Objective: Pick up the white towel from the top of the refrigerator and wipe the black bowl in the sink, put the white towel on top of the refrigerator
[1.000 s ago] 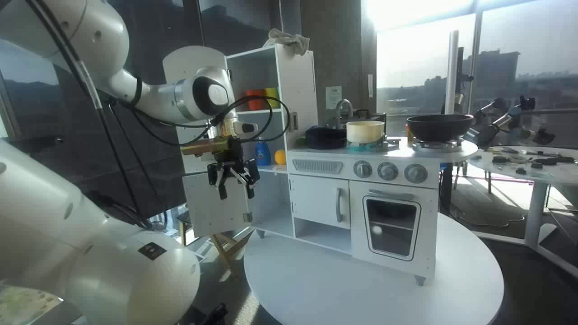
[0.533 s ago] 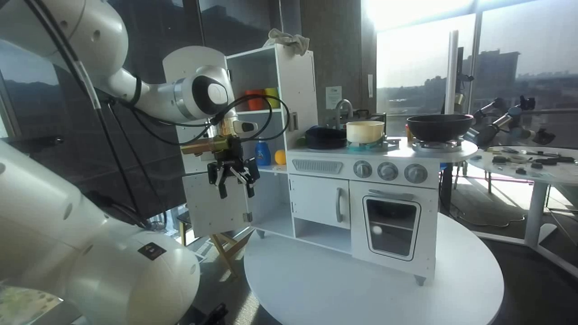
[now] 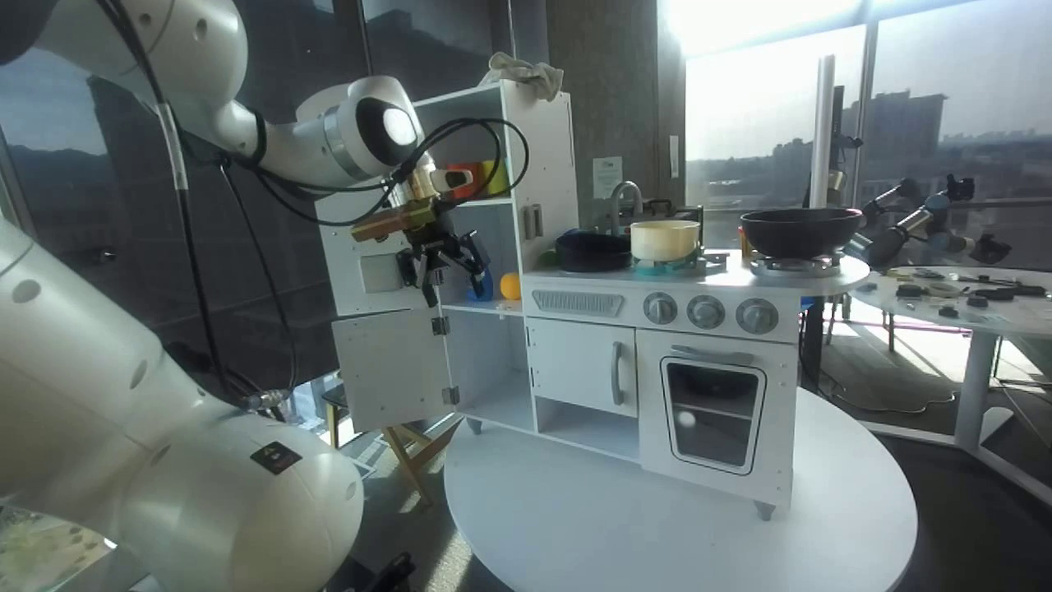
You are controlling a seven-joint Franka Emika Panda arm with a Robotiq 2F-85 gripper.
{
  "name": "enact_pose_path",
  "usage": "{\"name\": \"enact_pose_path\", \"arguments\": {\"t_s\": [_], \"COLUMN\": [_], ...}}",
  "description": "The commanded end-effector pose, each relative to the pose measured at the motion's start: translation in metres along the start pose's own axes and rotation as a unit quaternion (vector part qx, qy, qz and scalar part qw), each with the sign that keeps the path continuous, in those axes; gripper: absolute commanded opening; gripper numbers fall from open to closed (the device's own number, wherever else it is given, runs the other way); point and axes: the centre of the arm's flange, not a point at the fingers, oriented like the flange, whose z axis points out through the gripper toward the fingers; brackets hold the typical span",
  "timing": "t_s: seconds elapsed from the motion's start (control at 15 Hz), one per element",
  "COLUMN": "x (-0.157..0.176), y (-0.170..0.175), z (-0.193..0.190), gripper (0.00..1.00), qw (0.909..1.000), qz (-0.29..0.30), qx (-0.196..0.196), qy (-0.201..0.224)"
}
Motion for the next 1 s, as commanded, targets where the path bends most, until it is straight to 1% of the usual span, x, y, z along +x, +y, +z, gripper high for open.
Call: {"name": "enact_pose_path", "arguments": {"t_s": [0.0,0.13,0.27,0.4,0.47,0.53,0.6,0.8,0.93], "x": [0.066,0.089,0.109,0.124,0.129,0.136,0.141,0.158,0.167], "y": [0.016,0.026,0.033,0.035,0.034,0.032,0.030,0.021,0.016], "z": [-0.070,-0.112,-0.155,-0.199,-0.217,-0.235,-0.249,-0.287,-0.305], "gripper": [1.00,1.00,1.00,1.00,1.00,1.00,1.00,1.00,1.00], "qw": [0.9949,0.9879,0.9781,0.9700,0.9638,0.9555,0.9506,0.9309,0.9227], "qz": [0.001,0.008,0.013,0.016,0.013,0.010,0.008,-0.001,-0.008], "qx": [-0.041,-0.059,-0.070,-0.074,-0.083,-0.098,-0.103,-0.108,-0.103], "qy": [0.092,0.143,0.196,0.231,0.253,0.278,0.293,0.349,0.371]}}
